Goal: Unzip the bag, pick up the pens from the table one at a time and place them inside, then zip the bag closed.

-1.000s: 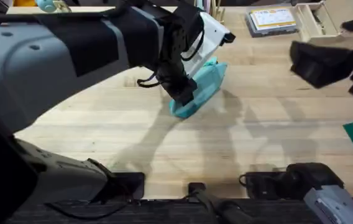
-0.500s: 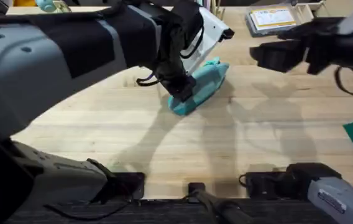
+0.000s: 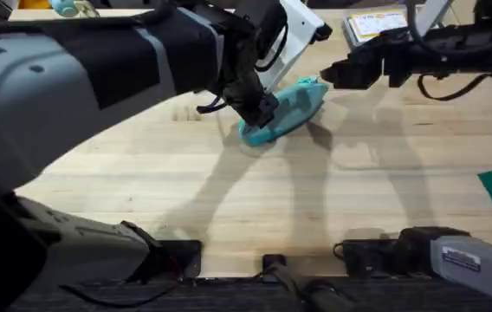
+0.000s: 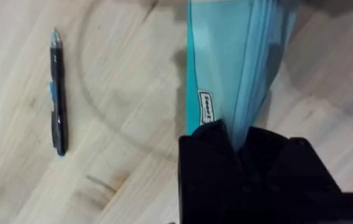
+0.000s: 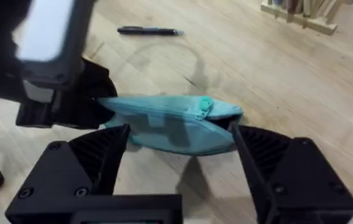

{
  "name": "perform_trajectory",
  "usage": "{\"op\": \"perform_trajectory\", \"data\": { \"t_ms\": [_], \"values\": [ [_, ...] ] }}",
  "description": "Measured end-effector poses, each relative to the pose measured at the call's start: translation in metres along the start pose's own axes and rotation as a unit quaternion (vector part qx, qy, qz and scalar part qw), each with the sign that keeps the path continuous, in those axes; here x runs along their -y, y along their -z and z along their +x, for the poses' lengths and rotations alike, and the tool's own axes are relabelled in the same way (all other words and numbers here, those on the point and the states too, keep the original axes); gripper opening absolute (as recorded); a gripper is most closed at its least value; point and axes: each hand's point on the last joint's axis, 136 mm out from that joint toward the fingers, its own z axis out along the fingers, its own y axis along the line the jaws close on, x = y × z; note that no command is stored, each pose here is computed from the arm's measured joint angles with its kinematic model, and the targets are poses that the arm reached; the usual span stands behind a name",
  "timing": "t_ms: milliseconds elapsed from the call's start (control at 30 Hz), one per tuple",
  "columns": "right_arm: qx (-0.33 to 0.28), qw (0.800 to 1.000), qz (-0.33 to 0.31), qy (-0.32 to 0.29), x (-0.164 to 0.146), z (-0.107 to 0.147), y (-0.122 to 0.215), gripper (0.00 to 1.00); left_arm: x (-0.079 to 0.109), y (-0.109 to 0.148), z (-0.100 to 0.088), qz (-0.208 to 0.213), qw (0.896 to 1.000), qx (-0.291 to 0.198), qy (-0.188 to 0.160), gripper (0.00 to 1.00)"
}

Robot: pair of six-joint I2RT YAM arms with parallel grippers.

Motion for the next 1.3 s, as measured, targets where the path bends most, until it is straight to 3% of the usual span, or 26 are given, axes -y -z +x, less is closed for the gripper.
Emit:
{"op": "perform_trajectory", "data": {
  "t_ms": [233, 433, 1033, 1300],
  "values": [
    [-0.011, 1.0, -0.004, 0.005, 0.012, 0.006, -0.016, 0.996, -0.005, -0.001, -0.014, -0.01, 0.999, 0.031, -0.003, 0.042],
    [0.008, 1.0, 0.003, 0.026, 0.017, -0.004, -0.018, 0.996, -0.005, -0.011, -0.009, -0.012, 0.999, 0.035, -0.002, 0.042],
    [0.001, 1.0, 0.0, 0.021, 0.017, 0.0, -0.02, 0.996, -0.006, -0.015, -0.011, -0.02, 0.998, 0.061, 0.002, 0.042],
    [-0.013, 0.998, -0.037, -0.056, 0.016, 0.01, -0.035, 0.996, -0.007, -0.015, -0.013, -0.021, 0.998, 0.067, 0.003, 0.042]
  ]
}}
